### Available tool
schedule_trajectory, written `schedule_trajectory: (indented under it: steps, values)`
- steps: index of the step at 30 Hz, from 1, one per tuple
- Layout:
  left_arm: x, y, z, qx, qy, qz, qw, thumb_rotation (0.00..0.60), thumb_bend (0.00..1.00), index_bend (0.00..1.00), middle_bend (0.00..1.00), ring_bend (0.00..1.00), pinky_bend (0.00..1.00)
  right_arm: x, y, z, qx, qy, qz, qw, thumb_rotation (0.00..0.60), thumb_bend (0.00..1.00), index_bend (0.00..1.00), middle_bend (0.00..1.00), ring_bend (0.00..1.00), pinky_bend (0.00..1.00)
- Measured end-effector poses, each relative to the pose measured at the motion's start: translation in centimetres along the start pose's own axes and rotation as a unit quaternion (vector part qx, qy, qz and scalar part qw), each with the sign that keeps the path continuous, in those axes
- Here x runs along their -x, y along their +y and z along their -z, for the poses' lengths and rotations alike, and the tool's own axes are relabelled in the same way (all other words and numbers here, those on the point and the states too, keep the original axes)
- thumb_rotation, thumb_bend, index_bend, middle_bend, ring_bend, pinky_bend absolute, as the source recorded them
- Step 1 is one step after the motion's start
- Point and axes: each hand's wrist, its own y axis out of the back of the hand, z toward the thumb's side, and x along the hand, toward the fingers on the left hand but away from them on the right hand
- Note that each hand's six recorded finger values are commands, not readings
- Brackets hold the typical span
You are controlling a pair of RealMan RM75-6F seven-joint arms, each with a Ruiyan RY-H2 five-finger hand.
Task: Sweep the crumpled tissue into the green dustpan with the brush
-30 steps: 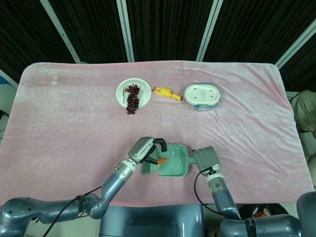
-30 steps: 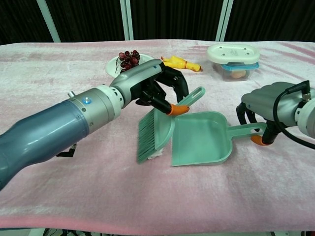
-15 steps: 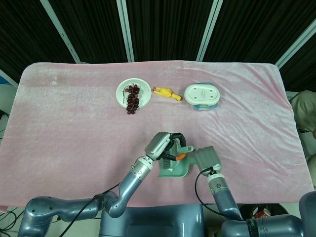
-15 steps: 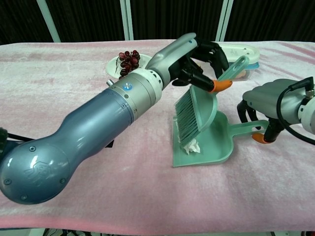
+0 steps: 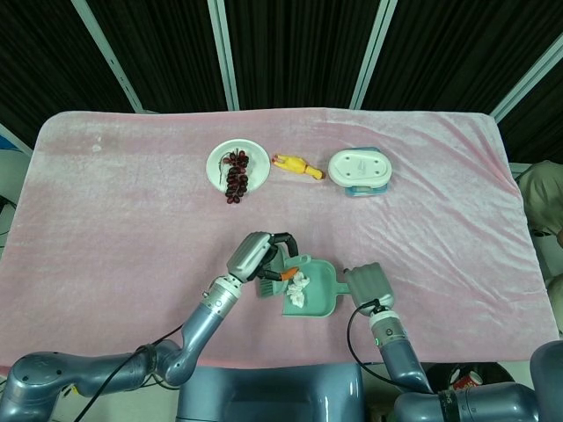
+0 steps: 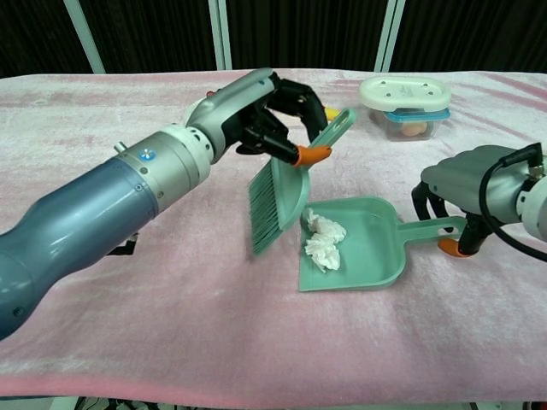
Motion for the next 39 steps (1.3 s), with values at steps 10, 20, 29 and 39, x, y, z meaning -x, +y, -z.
schedule_trajectory:
  steps: [10,20,29,39]
  values:
    - [-0.8,-2.2,0.4,0.006,0.009,0.010,0.9999,0.600,0.36,0.66,0.67,0.91,1.00,0.1,-0.3,0.1,0.001,-0.002,-0.003,1.0000,0.600,0.47,0.69,0.69,0.71,0.81]
    - [-3.2,-6.0,-2.1,0.023,-0.015,0.018,0.9995,0.600,0.36,0.66,0.67,0.91,1.00,0.0,-0.3,-0.1,0.001,0.002,-0.004,1.0000,0.600,0.47,0.69,0.69,0.71,0.81]
    - [-4.5,-6.3,-5.3,0.043,-0.056,-0.004,0.9975,0.600,0.36,0.66,0.67,0.91,1.00,-0.3,-0.3,-0.3,0.002,0.006,-0.006,1.0000,0.600,0.47,0.69,0.69,0.71,0.81]
    - [-3.4,-2.9,-4.6,0.019,-0.062,-0.017,0.9977,0.600,0.36,0.66,0.67,0.91,1.00,-0.6,-0.3,-0.4,0.023,0.005,-0.013,0.9996,0.600,0.47,0.69,0.69,0.71,0.81]
